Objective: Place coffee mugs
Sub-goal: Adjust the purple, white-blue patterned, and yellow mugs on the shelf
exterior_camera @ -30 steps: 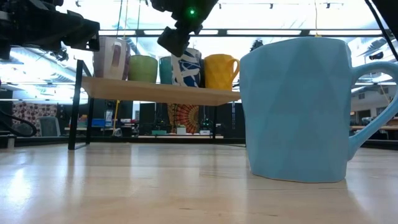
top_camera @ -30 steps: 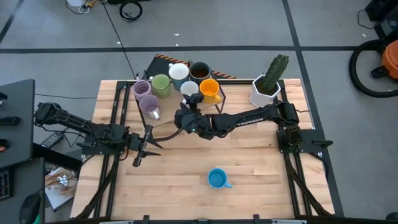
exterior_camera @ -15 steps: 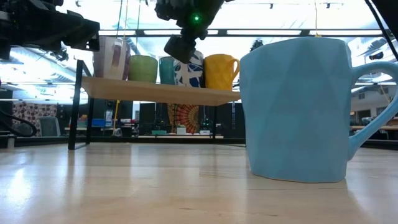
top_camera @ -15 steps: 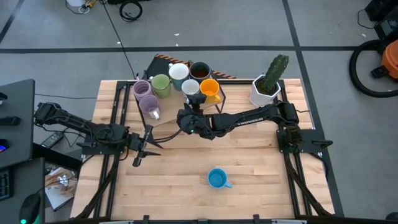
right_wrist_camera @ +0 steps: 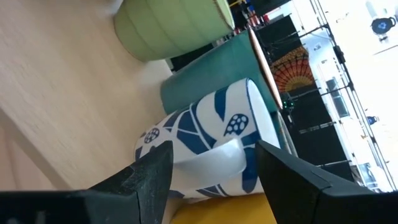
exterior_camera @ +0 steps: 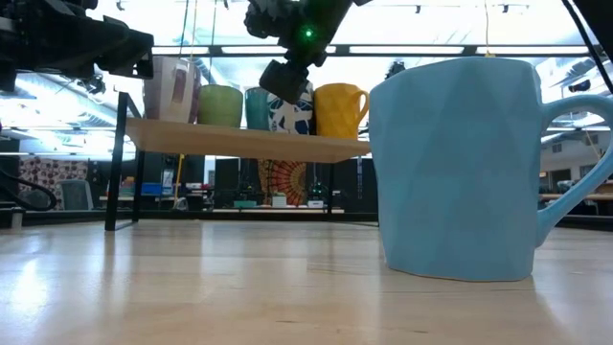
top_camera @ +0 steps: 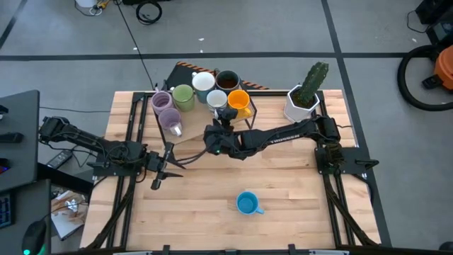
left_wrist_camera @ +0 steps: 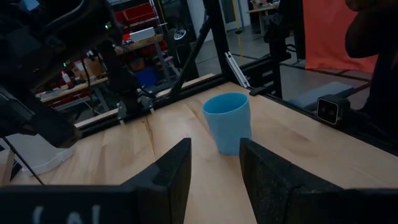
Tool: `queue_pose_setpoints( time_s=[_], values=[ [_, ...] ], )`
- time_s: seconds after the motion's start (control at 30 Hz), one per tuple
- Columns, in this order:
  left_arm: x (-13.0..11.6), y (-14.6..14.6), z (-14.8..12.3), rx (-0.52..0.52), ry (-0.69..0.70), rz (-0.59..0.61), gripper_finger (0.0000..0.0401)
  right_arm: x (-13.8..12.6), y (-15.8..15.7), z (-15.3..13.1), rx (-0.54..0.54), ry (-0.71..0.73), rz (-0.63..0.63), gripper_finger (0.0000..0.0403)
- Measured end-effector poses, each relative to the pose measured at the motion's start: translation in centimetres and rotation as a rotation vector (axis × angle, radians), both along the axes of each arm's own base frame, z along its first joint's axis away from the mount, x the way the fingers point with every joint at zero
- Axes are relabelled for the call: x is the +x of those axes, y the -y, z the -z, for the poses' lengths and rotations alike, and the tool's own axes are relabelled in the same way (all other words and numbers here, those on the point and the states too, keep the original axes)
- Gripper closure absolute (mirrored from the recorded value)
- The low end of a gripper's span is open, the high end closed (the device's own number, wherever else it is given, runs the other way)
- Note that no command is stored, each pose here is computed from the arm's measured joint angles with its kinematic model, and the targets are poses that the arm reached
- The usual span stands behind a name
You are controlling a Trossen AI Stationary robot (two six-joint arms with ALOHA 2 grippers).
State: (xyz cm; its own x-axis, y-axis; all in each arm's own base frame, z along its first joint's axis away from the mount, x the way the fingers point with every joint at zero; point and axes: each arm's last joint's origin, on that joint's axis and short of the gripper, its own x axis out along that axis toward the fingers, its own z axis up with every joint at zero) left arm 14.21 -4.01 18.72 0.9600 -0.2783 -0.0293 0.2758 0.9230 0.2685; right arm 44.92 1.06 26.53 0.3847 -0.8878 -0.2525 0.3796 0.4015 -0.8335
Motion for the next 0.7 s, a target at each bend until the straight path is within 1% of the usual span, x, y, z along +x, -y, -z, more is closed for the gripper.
queue_pose_setpoints(
  time_s=[0.23,0.47,0.7],
  values=[
    [0.0,0.0,0.0,0.000,-0.001,0.000,0.0260,-0.4,-0.1,-0.1,0.023,0.009,0.002,0.0171],
    [0.0,0.0,0.1,0.002,-0.008,0.000,0.0260,-2.0,0.0,-2.7,0.166,0.104,-0.051,0.0171],
    [0.0,0.0,0.1,0.002,-0.007,0.000,0.0260,-2.3,0.0,-3.0,0.179,0.096,-0.063,0.0171]
  ],
)
